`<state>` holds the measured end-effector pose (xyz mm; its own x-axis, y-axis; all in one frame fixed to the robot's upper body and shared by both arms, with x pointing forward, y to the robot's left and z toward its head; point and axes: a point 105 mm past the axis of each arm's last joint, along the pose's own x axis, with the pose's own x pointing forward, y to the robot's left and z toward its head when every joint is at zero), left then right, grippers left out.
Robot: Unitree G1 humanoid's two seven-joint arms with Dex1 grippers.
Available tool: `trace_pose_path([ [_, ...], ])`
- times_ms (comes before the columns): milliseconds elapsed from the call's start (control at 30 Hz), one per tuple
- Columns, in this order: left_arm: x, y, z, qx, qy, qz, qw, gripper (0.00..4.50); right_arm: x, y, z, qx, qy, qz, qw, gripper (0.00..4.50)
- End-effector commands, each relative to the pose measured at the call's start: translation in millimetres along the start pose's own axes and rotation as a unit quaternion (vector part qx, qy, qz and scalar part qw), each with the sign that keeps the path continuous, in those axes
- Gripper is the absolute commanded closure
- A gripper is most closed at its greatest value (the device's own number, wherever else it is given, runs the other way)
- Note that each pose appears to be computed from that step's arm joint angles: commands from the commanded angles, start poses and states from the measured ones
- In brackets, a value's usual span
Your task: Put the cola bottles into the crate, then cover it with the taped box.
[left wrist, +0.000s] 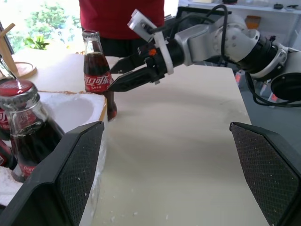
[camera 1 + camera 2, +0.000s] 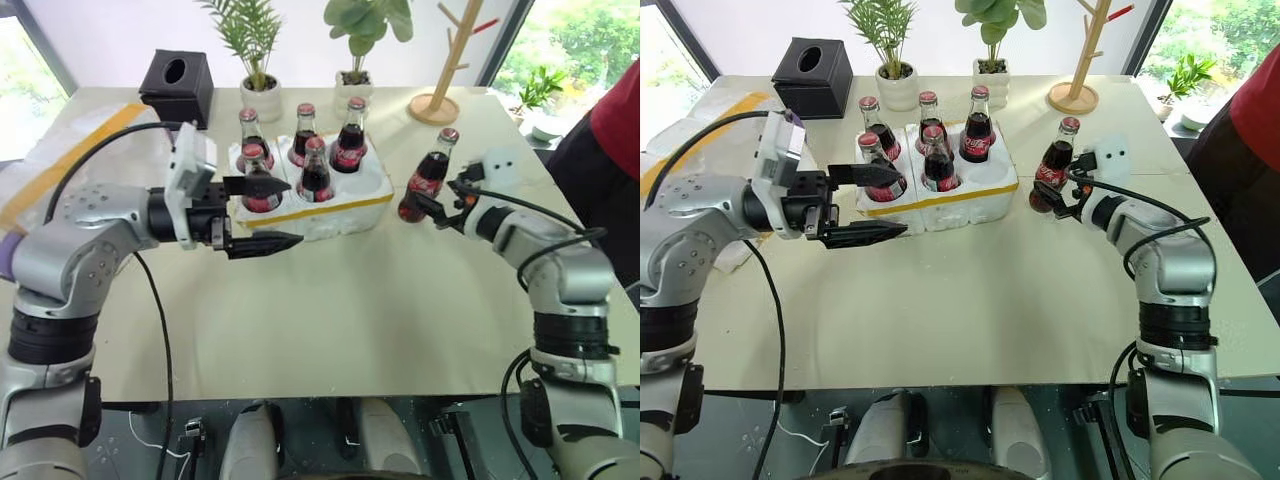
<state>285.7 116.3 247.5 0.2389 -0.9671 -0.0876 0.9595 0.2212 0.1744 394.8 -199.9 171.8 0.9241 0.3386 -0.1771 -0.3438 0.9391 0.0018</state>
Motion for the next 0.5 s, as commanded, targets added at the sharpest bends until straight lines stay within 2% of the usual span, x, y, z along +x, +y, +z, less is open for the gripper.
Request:
trace_pose_path([
  [33, -1.3, -0.6, 7.9, 0.027, 0.000, 0.000, 1.000, 0.00, 15.6, -3.3, 20.4, -0.014, -0.039, -0.001, 0.999, 0.04],
  [133, -1.9, -1.0, 6.5, 0.028, 0.002, 0.002, 1.000, 0.00, 27.2, -8.1, 21.1, -0.016, -0.041, -0.009, 0.999, 0.04],
  [167, -2.0, -1.2, 6.6, 0.028, 0.001, 0.004, 1.000, 0.00, 30.0, -9.4, 22.8, -0.015, -0.045, -0.011, 0.999, 0.26],
  [233, -3.2, -1.1, 7.1, 0.029, 0.001, 0.008, 1.000, 0.00, 32.9, -8.4, 32.3, -0.013, -0.067, -0.008, 0.998, 0.85],
  [300, -4.8, -0.9, 7.1, 0.029, 0.000, 0.014, 0.999, 0.00, 30.6, -2.6, 48.1, -0.022, -0.101, 0.009, 0.995, 1.83],
  [367, -7.4, -0.8, 6.8, 0.029, 0.001, 0.019, 0.999, 0.00, 20.6, 2.3, 75.9, -0.062, -0.164, 0.018, 0.984, 1.85],
  [500, -12.3, -0.2, 5.1, 0.028, 0.004, 0.032, 0.999, 0.00, -5.0, 14.2, 130.0, -0.063, -0.264, 0.054, 0.961, 1.85],
])
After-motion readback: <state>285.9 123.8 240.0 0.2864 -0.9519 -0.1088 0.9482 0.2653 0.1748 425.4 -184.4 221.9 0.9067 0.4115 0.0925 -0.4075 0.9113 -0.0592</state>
